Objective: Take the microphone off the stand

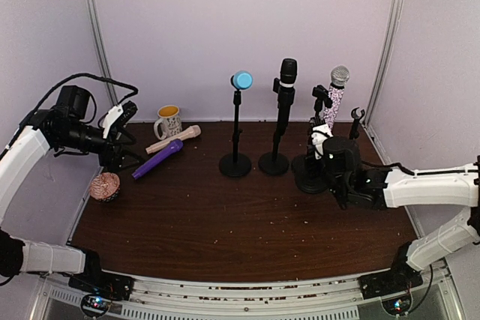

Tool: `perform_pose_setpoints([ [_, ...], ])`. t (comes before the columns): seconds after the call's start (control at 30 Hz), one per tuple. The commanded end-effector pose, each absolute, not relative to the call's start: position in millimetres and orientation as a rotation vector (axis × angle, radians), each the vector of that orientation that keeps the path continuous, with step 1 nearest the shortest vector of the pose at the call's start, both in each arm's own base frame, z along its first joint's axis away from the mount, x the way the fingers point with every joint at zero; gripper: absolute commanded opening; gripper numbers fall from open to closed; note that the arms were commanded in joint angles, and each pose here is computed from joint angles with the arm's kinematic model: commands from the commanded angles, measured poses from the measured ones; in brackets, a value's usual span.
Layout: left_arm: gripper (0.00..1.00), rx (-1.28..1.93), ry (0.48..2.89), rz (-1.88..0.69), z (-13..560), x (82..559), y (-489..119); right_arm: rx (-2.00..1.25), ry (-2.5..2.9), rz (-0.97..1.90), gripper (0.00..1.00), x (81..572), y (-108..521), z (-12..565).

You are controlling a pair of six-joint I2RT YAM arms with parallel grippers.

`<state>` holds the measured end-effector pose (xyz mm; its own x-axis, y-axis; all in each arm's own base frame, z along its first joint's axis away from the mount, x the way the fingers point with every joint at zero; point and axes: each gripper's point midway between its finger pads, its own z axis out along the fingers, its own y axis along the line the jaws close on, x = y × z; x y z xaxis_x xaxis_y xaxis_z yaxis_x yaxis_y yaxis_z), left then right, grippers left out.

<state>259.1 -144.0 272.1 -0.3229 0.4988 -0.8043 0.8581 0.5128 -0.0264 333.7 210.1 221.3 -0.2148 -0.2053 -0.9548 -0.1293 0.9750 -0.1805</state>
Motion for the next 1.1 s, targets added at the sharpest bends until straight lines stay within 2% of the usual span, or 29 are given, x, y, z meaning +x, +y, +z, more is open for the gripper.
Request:
perform_pose_setpoints([
  [0.0,0.90,1.095,1.941,-0.606,286,263,-146,-0.088,1.787,-0.124,0.00,338,159,234],
  [0.3,0.90,1.088,1.939,-0.613,287,266,-147,0.155,1.841,-0.257,0.00,343,73,210],
  [0.6,0.90,1.081,1.933,-0.606,291,269,-148,0.338,1.861,-0.326,0.00,347,31,196],
  [0.87,0.91,1.083,1.920,-0.596,293,272,-147,0.396,1.905,-0.401,0.22,347,22,190],
  [0.9,0.91,1.084,1.918,-0.594,294,272,-147,0.407,1.908,-0.398,0.27,346,22,189],
  [0.97,0.91,1.089,1.909,-0.590,295,271,-147,0.427,1.912,-0.392,0.49,345,21,188],
  [1.0,0.91,1.090,1.906,-0.590,295,271,-147,0.438,1.913,-0.384,0.56,343,21,187],
  [1.07,0.91,1.091,1.905,-0.592,294,270,-148,0.458,1.916,-0.365,0.62,340,20,186],
])
